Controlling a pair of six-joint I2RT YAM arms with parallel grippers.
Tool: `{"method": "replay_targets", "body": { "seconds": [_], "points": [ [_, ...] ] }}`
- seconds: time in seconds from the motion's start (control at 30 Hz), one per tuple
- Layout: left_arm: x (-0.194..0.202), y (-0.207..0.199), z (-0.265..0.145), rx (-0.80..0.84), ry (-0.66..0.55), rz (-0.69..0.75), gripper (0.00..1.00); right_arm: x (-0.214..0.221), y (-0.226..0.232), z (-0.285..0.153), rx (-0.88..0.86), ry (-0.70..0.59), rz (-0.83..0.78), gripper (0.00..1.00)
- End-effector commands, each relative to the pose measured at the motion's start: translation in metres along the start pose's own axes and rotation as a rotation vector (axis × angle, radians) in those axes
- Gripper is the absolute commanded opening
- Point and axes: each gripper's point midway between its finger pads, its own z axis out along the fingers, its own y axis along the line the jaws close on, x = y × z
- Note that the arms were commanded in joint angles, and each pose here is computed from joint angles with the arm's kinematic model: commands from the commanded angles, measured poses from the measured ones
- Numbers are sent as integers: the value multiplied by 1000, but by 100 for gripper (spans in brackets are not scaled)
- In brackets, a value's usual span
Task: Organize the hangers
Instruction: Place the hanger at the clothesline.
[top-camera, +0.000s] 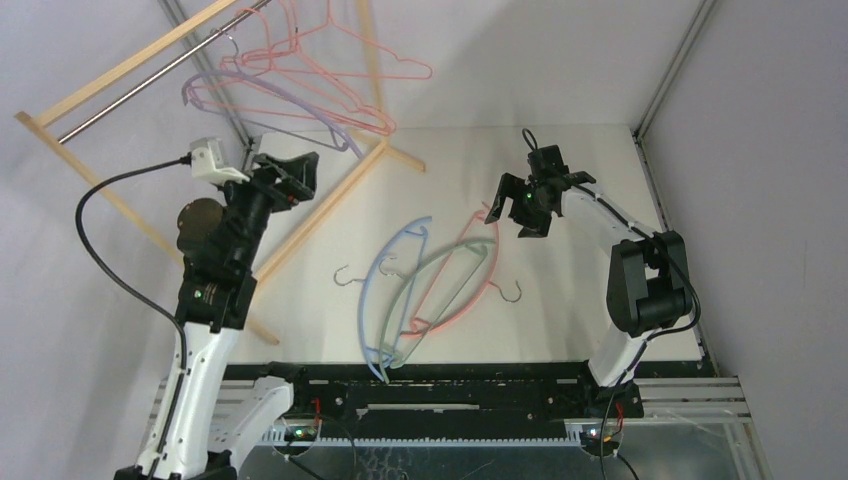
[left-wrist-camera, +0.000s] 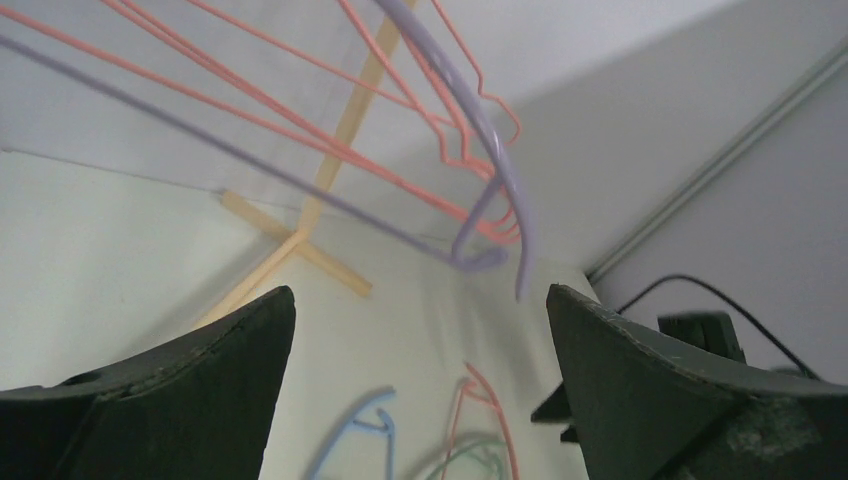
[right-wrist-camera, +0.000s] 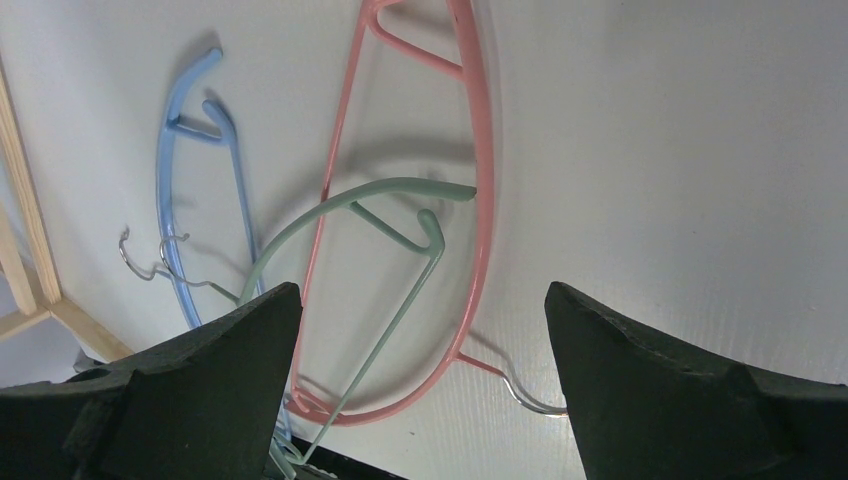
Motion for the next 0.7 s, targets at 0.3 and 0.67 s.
{"method": "replay_targets", "body": {
  "seconds": [0.3,0.67],
  "points": [
    [178,-38,-70,250,583,138,90,-21,9,-16,-12,-96,-27,100],
    [323,-39,-135,339,957,25,84,-22,12,-28,-21,-116,-25,100]
  ]
}}
